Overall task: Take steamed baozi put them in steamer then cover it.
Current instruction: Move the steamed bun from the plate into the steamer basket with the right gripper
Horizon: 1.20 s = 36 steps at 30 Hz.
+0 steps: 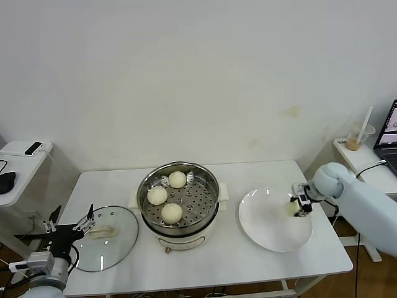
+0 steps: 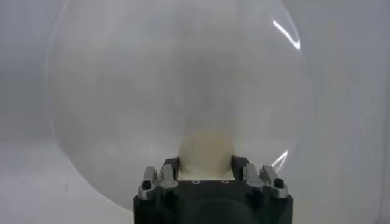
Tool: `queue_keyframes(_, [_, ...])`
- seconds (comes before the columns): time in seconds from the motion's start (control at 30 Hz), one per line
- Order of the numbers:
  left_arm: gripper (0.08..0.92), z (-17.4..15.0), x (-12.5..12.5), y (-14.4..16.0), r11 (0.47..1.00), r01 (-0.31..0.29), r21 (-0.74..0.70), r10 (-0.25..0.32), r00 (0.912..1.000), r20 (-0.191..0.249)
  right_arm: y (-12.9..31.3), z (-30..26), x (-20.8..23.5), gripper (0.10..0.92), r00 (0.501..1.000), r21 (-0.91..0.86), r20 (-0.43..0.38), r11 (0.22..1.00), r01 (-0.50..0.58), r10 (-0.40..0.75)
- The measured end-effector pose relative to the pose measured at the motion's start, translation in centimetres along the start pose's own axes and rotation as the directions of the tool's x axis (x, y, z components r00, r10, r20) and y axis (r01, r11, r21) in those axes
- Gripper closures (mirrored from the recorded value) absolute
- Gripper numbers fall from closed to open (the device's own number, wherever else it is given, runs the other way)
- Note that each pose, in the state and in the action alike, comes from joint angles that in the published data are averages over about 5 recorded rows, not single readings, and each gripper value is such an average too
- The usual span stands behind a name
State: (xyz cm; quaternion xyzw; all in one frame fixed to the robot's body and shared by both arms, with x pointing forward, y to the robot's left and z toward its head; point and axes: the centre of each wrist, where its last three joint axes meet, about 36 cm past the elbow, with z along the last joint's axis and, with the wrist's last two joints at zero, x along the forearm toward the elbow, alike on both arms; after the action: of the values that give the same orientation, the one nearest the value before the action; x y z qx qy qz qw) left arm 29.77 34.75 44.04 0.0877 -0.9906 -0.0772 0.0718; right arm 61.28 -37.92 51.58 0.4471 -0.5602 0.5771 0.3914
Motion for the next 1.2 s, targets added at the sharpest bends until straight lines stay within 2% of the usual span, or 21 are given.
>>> queue_keyframes(0.27, [0.177, 0.0, -0.1, 0.1, 1.0, 0.003, 0.002, -0.003, 1.0, 0.003, -3.5, -4.1, 6.2, 0.471, 0.994, 0.045, 0.081, 0.996, -0.072, 0.068])
queue_keyframes(0.63, [0.177, -0.2, -0.3, 0.1, 1.0, 0.006, 0.002, -0.006, 0.9999, 0.01, -8.0, -13.9, 13.1, 0.463, 0.972, 0.131, 0.2, 0.98, -0.151, 0.123])
queue_keyframes(0.87, [0.177, -0.3, -0.7, 0.3, 1.0, 0.011, -0.003, -0.011, 0.9998, 0.015, -9.0, -21.0, 13.7, 0.462, 0.959, 0.147, 0.269, 0.98, -0.134, 0.091])
queue_keyframes(1.2, [0.177, -0.2, -0.5, 0.5, 1.0, 0.024, -0.003, -0.024, 0.9996, 0.014, -7.8, -29.5, 11.5, 0.454, 0.947, 0.147, 0.321, 0.987, -0.059, 0.009])
